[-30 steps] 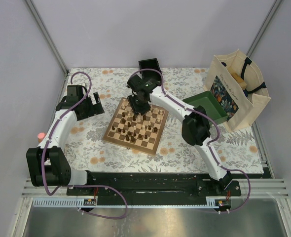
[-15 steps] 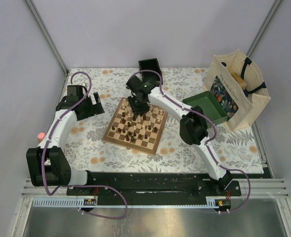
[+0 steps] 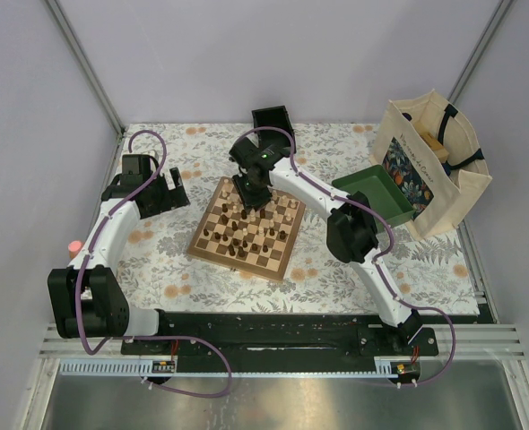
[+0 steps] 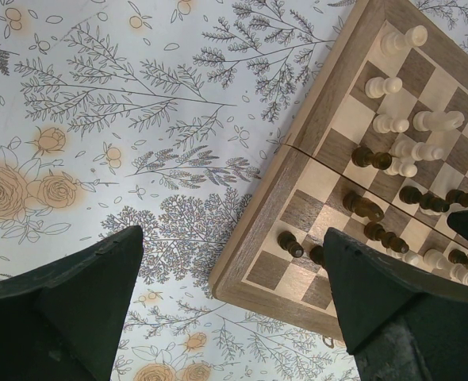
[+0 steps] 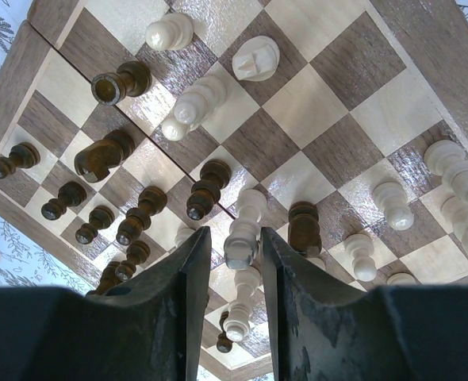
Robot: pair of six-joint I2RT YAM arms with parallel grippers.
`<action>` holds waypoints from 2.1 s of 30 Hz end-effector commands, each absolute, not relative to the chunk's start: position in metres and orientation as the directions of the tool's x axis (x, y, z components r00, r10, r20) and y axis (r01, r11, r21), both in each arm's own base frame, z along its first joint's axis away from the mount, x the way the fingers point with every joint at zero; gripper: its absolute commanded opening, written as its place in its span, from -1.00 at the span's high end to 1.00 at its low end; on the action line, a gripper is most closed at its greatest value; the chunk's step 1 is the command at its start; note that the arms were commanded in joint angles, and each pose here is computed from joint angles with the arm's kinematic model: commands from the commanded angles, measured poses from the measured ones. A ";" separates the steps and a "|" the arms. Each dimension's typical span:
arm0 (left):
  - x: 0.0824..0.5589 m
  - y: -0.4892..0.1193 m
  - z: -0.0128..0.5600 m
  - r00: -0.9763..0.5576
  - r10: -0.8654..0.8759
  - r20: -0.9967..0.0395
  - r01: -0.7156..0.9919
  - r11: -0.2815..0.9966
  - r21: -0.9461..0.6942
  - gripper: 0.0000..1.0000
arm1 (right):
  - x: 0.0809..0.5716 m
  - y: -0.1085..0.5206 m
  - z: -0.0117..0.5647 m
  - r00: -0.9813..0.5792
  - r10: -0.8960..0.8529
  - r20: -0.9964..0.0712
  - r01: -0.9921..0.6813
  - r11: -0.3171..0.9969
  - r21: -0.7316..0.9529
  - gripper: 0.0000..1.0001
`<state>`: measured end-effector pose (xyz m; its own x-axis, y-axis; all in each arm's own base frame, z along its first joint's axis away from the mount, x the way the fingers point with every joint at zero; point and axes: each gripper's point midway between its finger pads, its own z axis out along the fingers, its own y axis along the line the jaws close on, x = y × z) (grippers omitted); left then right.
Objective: Set up the chess pieces on the board
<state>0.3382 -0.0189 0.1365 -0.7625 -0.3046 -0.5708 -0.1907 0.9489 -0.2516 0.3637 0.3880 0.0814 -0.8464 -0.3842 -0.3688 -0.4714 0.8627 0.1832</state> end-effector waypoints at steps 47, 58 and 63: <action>0.351 -0.024 0.159 -0.727 -0.302 -0.616 -0.151 0.946 -0.286 -0.98 | 0.442 0.352 0.128 -0.823 -0.210 -0.528 -0.336 0.929 0.155 0.56; 0.351 -0.024 0.158 -0.730 -0.305 -0.611 -0.152 0.945 -0.290 -0.98 | 0.450 0.355 0.108 -0.839 -0.196 -0.508 -0.326 0.928 0.181 0.54; 0.351 -0.024 0.156 -0.733 -0.302 -0.610 -0.151 0.946 -0.287 -0.98 | 0.450 0.354 0.099 -0.848 -0.196 -0.493 -0.321 0.929 0.183 0.54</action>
